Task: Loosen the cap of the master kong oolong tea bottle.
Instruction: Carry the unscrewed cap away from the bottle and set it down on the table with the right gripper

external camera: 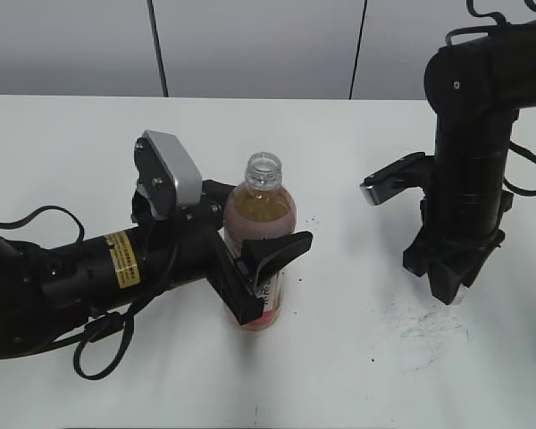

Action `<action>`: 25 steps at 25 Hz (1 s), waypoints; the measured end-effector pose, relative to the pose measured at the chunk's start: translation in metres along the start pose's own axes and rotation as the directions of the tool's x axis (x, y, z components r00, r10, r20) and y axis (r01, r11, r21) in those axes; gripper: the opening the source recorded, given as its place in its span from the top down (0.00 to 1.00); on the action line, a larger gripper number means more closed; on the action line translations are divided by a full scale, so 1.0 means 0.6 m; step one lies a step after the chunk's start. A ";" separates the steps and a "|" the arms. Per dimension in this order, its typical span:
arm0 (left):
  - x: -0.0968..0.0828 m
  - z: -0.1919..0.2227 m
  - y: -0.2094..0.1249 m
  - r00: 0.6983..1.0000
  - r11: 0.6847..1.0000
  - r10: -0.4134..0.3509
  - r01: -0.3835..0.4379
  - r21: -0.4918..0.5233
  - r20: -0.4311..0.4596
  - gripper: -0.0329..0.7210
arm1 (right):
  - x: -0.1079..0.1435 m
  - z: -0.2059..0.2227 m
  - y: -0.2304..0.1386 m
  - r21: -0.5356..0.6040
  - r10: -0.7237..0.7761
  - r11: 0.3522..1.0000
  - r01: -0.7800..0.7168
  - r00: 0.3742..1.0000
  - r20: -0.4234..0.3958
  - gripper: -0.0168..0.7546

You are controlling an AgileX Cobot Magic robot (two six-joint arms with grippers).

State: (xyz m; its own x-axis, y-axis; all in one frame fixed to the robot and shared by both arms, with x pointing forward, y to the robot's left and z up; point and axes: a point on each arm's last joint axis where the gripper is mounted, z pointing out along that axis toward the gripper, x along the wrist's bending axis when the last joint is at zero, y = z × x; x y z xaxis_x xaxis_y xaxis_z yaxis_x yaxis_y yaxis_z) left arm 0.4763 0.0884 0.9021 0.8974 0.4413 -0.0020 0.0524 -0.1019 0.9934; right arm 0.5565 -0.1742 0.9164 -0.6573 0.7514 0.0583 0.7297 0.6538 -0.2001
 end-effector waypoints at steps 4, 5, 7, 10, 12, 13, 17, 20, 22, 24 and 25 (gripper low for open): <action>0.000 0.000 0.000 1.000 1.000 0.000 0.000 0.000 0.000 0.37 | 0.007 0.000 0.006 -0.037 0.032 0.999 -0.034 0.998 -0.047 0.63; 0.000 0.000 0.000 1.000 1.000 0.000 0.000 0.000 0.000 0.37 | 0.008 0.001 0.009 -0.049 0.040 0.998 -0.042 0.997 -0.059 0.63; 0.000 0.000 0.000 1.000 1.000 0.000 0.000 0.000 0.000 0.37 | 0.010 0.008 0.013 -0.055 0.050 0.997 -0.055 0.996 -0.079 0.63; 0.000 0.000 0.000 1.000 1.000 0.000 0.000 0.000 0.000 0.37 | 0.010 0.023 0.017 -0.032 0.056 0.998 -0.059 0.994 -0.093 0.63; 0.000 0.000 0.000 1.000 1.000 0.000 0.000 0.000 0.000 0.37 | 0.009 0.031 0.019 -0.019 0.057 0.998 -0.059 0.994 -0.097 0.62; 0.000 0.000 0.000 1.000 1.000 0.000 0.000 -0.001 0.000 0.37 | 0.009 0.034 0.020 -0.017 0.058 0.998 -0.060 0.994 -0.098 0.60; 0.000 0.000 0.000 1.000 1.000 0.000 0.000 -0.001 0.000 0.37 | 0.009 0.035 0.020 -0.017 0.059 0.998 -0.060 0.993 -0.099 0.48; 0.000 0.000 0.000 1.000 1.000 0.000 0.000 -0.001 0.000 0.37 | 0.009 0.035 0.020 -0.016 0.063 0.998 -0.065 0.993 -0.099 0.37; 0.000 0.000 0.000 1.000 1.000 0.000 0.000 -0.001 0.000 0.37 | 0.009 0.033 0.021 -0.013 0.078 0.997 -0.080 0.992 -0.101 0.33; 0.000 0.000 0.000 1.000 1.000 0.000 0.000 -0.001 0.000 0.37 | 0.009 0.026 0.020 -0.004 0.119 0.993 -0.120 0.987 -0.103 0.32; 0.000 0.000 0.000 1.000 1.000 0.000 0.000 -0.001 0.000 0.37 | 0.010 0.018 0.017 0.003 0.141 0.990 -0.142 0.984 -0.105 0.31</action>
State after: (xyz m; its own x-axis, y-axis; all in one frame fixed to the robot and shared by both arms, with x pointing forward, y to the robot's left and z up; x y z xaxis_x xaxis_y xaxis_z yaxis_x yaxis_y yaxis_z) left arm 0.4763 0.0884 0.9022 0.8974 0.4412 -0.0021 0.0520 -0.1011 0.9935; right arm 0.5579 -0.1636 0.9041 -0.5241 0.8414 0.1320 0.8149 0.5405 -0.2093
